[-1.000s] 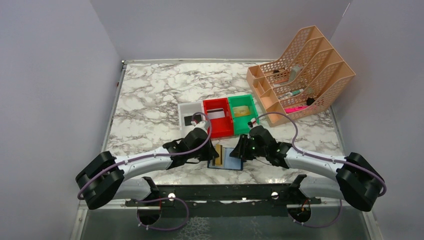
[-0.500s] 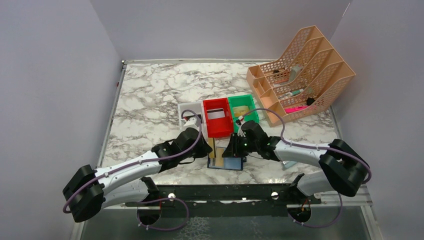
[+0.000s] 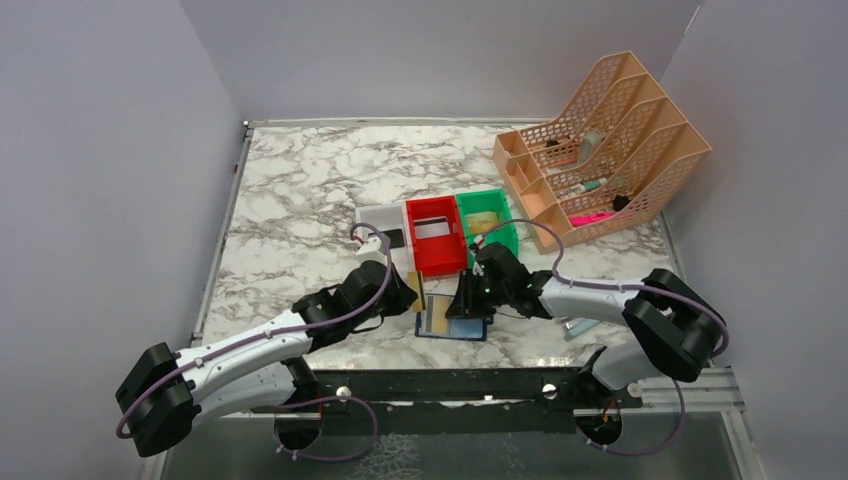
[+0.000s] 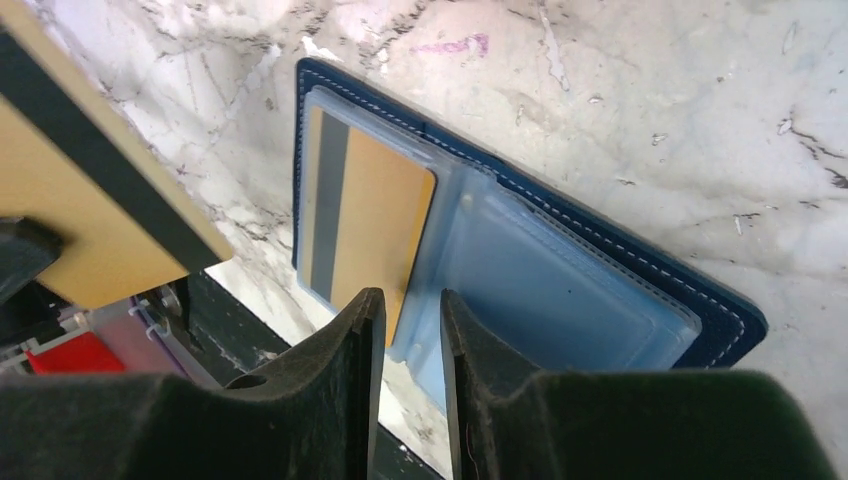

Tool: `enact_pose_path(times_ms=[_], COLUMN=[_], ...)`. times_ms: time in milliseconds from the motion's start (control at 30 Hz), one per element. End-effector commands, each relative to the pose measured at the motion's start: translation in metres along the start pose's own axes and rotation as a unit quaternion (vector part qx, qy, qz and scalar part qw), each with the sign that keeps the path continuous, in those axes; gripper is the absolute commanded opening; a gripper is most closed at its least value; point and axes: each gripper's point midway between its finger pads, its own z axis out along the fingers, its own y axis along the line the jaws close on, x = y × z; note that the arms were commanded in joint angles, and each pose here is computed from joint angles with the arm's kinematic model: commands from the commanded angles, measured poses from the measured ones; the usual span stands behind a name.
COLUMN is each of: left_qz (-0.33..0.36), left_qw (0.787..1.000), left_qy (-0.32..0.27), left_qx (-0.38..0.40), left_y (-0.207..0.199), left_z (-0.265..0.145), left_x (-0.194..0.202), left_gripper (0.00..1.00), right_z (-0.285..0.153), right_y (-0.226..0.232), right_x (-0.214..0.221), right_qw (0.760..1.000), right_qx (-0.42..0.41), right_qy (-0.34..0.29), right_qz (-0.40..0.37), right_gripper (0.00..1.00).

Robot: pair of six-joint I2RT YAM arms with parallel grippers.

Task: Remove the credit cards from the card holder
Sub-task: Remove the credit card from the card holder.

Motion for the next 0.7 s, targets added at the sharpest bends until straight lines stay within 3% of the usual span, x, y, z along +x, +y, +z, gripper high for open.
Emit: enact_pose_path(times_ms=[0, 333, 400, 433, 467, 500, 567, 667], left_qz=[0.012, 0.034, 0.036, 0.036, 0.037, 0.039, 0.048, 0.059], left_qw=[1.0, 0.999, 0.999, 0.999, 0.999, 0.999, 0.998, 0.997], left_qy=[-0.023, -0.032, -0.035, -0.036, -0.036, -0.037, -0.038, -0.047], left_qx=[0.008, 0.009, 0.008, 0.008, 0.008, 0.01, 0.001, -0.012], left_y=[-0.01, -0.014, -0.014, -0.014, -0.014, -0.015, -0.014, -0.013], left_z=[0.002, 0.001, 0.001, 0.001, 0.001, 0.001, 0.0, -0.004], left_x=[-0.015, -0.023, -0.025, -0.025, -0.025, -0.026, -0.031, -0.044], left_gripper=[0.0, 0.0, 0.0, 0.0, 0.0, 0.0, 0.0, 0.0], right_z=[-0.014, -0.076, -0.084, -0.087, -0.089, -0.09, -0.094, -0.095], right_y=[0.016, 0.024, 0.02, 0.019, 0.016, 0.014, 0.014, 0.022], right_x=[-0.013, -0.067, -0.071, -0.073, -0.073, -0.074, -0.079, -0.085], right_qw=[0.999, 0.97, 0.964, 0.962, 0.963, 0.963, 0.965, 0.968], right_qx=[-0.02, -0.036, -0.03, -0.027, -0.016, -0.004, 0.02, 0.03], right_qy=[-0.026, -0.238, -0.261, -0.267, -0.268, -0.265, -0.259, -0.245], right_qz=[-0.038, -0.038, -0.038, -0.04, -0.036, -0.036, -0.035, -0.046], right_gripper=[0.33, 0.47, 0.56, 0.66, 0.86, 0.93, 1.0, 1.0])
